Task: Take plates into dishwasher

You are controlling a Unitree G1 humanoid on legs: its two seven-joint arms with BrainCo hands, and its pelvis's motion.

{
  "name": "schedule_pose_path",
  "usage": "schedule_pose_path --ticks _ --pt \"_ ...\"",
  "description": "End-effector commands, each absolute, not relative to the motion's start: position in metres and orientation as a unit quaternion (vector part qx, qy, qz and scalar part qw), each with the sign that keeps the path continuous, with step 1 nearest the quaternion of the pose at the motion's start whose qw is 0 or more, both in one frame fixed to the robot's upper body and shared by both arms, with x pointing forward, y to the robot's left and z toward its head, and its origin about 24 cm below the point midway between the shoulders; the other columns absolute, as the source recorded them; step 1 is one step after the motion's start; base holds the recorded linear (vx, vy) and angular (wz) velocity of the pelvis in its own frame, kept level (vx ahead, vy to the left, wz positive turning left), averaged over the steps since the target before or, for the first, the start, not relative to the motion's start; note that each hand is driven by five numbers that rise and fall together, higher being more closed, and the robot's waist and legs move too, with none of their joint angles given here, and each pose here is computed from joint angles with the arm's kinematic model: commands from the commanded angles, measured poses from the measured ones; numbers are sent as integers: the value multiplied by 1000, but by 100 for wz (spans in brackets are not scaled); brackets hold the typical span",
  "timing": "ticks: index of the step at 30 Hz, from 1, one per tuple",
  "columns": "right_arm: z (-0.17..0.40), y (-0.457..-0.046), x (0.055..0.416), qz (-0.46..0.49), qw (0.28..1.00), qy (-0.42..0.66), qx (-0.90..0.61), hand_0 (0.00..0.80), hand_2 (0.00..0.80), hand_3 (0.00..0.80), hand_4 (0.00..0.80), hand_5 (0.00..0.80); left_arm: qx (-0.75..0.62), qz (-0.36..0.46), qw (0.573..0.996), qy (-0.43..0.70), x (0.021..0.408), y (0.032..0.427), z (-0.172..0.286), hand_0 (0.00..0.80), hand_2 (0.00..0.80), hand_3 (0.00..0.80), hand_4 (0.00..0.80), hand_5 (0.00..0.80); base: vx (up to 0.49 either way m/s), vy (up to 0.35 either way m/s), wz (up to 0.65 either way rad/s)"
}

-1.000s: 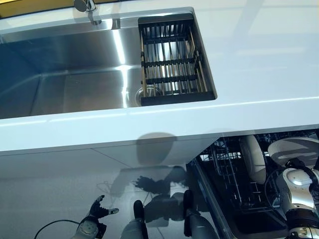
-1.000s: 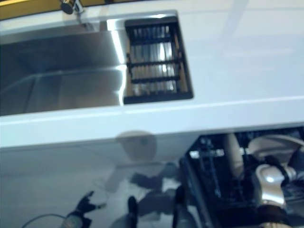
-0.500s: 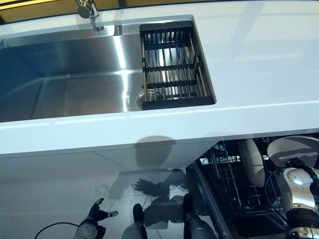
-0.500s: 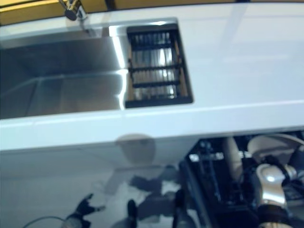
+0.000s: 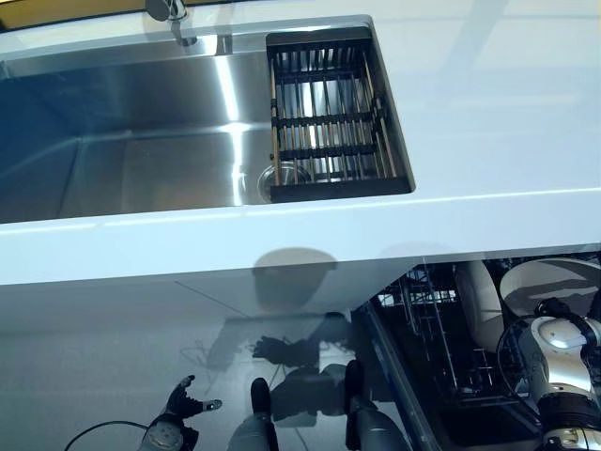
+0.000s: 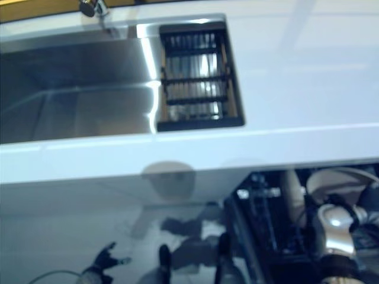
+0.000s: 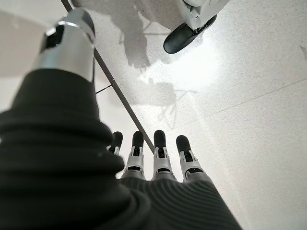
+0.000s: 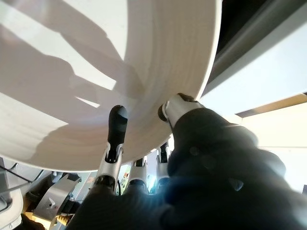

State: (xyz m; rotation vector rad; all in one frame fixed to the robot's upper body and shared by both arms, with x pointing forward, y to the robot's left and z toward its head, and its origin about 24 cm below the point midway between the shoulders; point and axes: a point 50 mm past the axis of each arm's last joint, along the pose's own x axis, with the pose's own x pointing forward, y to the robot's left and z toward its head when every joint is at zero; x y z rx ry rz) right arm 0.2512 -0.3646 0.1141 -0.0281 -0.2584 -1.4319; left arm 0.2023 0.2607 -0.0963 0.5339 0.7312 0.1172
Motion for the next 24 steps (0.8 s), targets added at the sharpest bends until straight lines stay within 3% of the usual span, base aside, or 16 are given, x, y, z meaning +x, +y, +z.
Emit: schedule_pose_path --ticks 1,24 --pt "138 -373 248 -652 739 -169 -21 800 800 800 800 800 274 56 891 357 198 269 -96 0 0 0 0 0 28 -1 5" --pt "137 -377 249 -674 718 -166 36 800 800 800 800 800 280 47 887 365 192 270 -99 0 0 0 0 0 32 -8 3"
